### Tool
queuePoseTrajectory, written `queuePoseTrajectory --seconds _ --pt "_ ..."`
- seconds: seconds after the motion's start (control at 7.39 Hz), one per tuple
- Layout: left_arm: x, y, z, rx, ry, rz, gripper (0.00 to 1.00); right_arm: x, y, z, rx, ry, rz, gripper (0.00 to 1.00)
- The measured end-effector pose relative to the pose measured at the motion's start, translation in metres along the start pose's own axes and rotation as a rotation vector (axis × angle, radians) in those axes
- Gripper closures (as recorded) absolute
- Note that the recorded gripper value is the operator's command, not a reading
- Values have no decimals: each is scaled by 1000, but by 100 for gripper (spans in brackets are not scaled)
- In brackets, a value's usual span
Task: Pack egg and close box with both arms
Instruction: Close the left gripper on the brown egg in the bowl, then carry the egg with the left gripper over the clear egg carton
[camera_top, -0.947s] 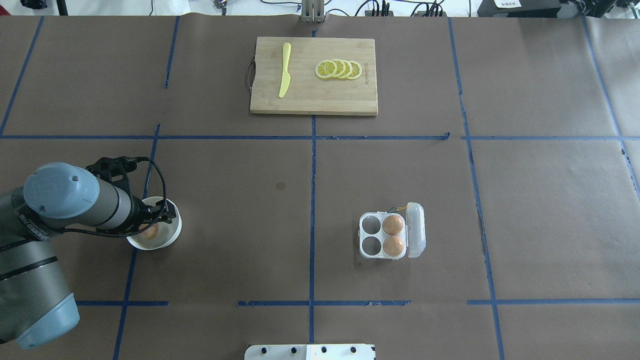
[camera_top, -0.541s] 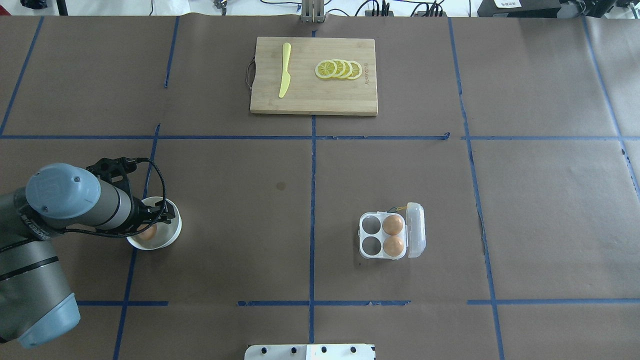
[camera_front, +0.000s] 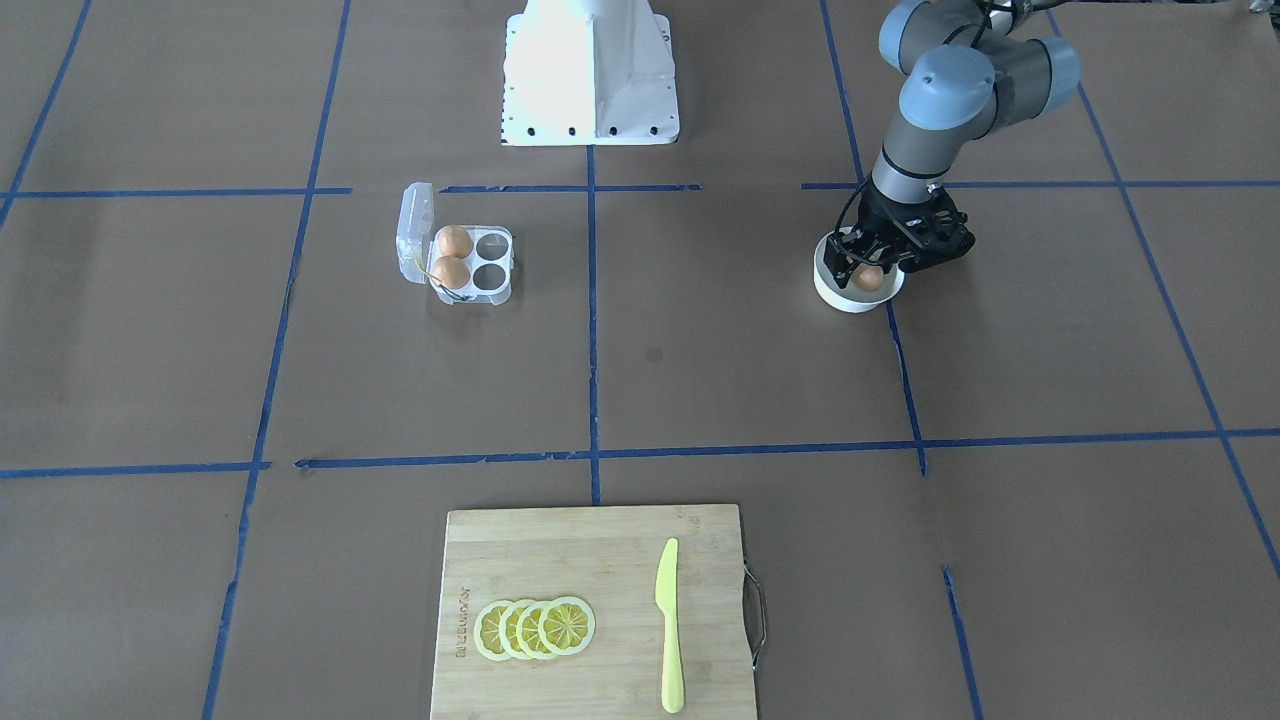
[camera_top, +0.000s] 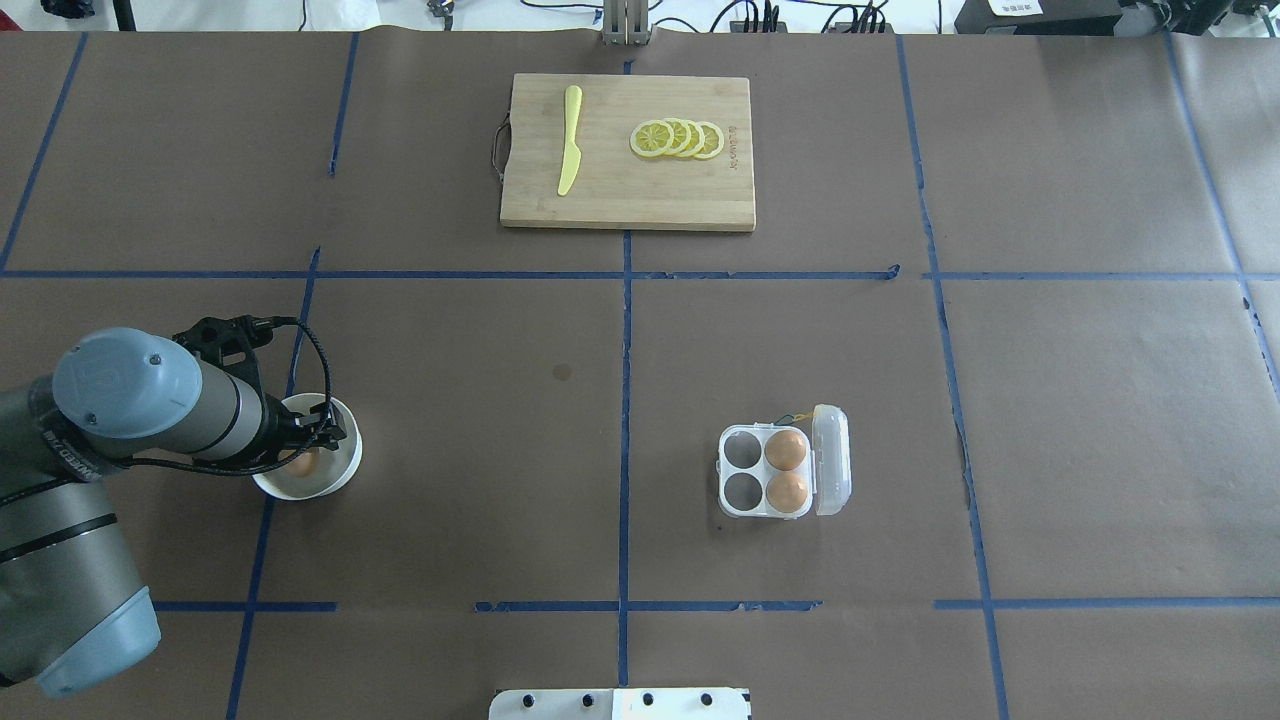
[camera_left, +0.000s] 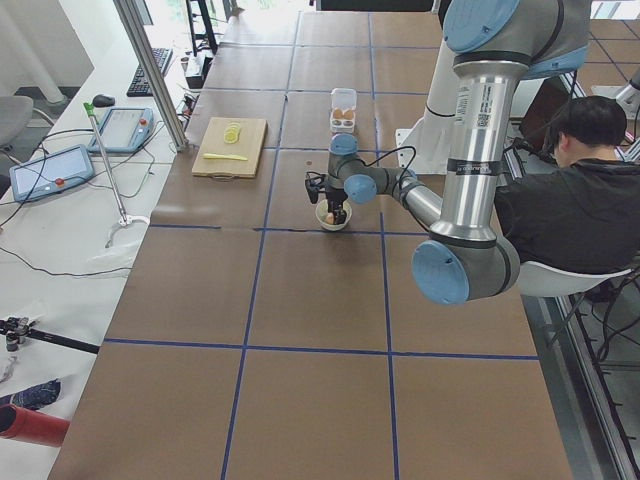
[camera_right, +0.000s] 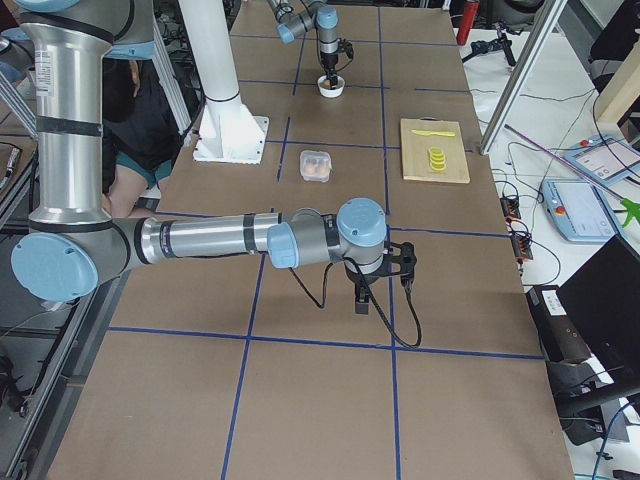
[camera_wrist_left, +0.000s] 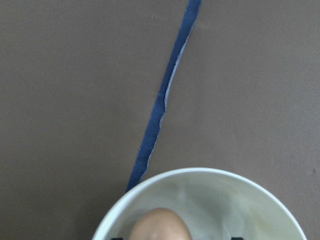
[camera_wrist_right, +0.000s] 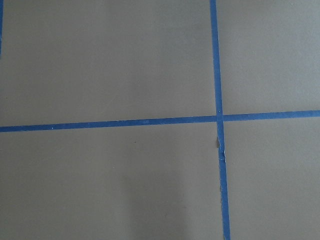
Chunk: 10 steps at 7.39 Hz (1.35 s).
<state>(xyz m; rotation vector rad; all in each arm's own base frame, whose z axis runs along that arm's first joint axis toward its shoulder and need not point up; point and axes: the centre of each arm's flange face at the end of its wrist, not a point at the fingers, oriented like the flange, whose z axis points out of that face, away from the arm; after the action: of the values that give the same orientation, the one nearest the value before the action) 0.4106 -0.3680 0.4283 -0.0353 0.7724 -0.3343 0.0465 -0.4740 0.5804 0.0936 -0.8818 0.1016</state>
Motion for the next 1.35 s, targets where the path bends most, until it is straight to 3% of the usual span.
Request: queuePoseTrajectory --seconds 0.14,0.27,0.41,0.54,1.35 --pt "0 1 0 -1 -1 0 40 0 0 0 0 0 0 0" --pt "0 1 1 -2 0 0 54 0 0 0 0 -1 0 0" --pt "1 1 1 -2 0 0 84 0 0 0 0 -1 0 0" --pt "1 2 -1 -1 2 -1 100 0 0 0 -1 0 1 0" --pt "4 9 -52 10 50 -4 100 2 0 2 -3 0 4 0"
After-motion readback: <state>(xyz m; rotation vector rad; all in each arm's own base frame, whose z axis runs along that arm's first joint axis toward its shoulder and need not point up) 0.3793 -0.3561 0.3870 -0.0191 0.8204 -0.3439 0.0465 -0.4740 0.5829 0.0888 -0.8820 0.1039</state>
